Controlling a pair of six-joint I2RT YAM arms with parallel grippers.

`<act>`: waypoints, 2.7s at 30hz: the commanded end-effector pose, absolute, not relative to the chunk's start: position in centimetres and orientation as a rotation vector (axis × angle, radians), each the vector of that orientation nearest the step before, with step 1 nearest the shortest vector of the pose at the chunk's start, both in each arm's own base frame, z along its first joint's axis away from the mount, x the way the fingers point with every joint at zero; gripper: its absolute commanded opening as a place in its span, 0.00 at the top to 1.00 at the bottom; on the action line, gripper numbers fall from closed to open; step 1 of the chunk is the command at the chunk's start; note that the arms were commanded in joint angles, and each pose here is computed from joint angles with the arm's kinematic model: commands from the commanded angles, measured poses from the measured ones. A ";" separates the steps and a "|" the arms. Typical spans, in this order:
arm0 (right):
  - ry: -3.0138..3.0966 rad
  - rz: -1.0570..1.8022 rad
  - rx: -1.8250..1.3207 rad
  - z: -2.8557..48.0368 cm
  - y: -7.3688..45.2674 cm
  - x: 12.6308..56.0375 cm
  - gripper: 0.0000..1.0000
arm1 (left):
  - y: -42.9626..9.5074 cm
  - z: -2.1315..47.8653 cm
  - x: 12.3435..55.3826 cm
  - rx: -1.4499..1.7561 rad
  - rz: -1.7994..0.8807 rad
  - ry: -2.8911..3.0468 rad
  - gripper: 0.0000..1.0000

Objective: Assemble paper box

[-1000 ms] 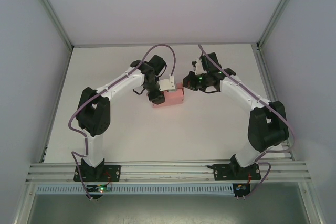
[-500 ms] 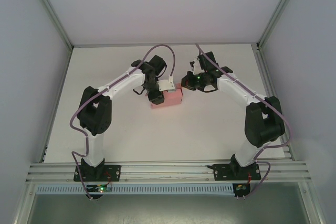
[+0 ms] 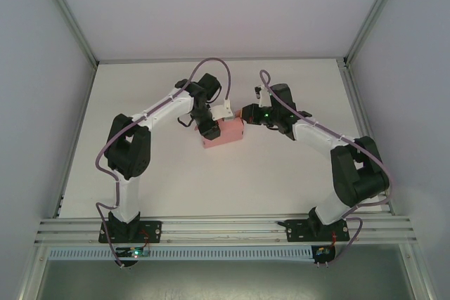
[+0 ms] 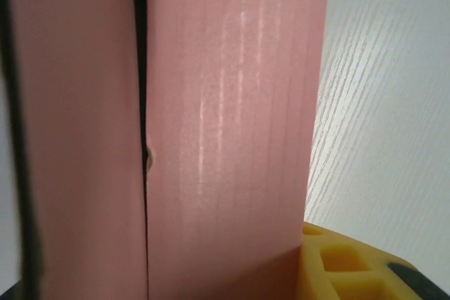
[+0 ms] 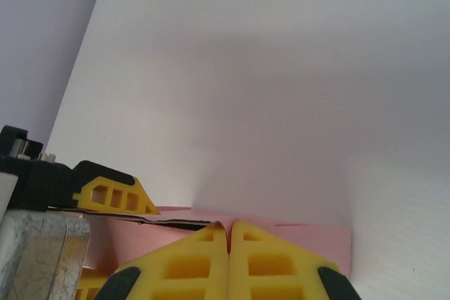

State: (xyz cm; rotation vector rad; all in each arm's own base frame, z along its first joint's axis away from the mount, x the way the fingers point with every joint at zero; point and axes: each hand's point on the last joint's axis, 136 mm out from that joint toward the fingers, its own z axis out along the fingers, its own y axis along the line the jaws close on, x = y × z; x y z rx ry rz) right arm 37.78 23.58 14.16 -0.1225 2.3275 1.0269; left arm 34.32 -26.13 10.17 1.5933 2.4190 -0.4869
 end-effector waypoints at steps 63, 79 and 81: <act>2.306 0.343 -0.514 11.8 24.8 34.0 1.00 | -20.0 13.1 31.3 0.391 -0.290 2.885 0.55; 2.312 0.297 -0.614 10.8 25.0 32.8 1.00 | -18.0 12.7 31.9 0.232 -0.199 2.969 0.91; 2.318 0.282 -0.646 10.5 25.2 32.6 1.00 | -18.4 12.8 31.9 0.211 -0.246 2.979 0.93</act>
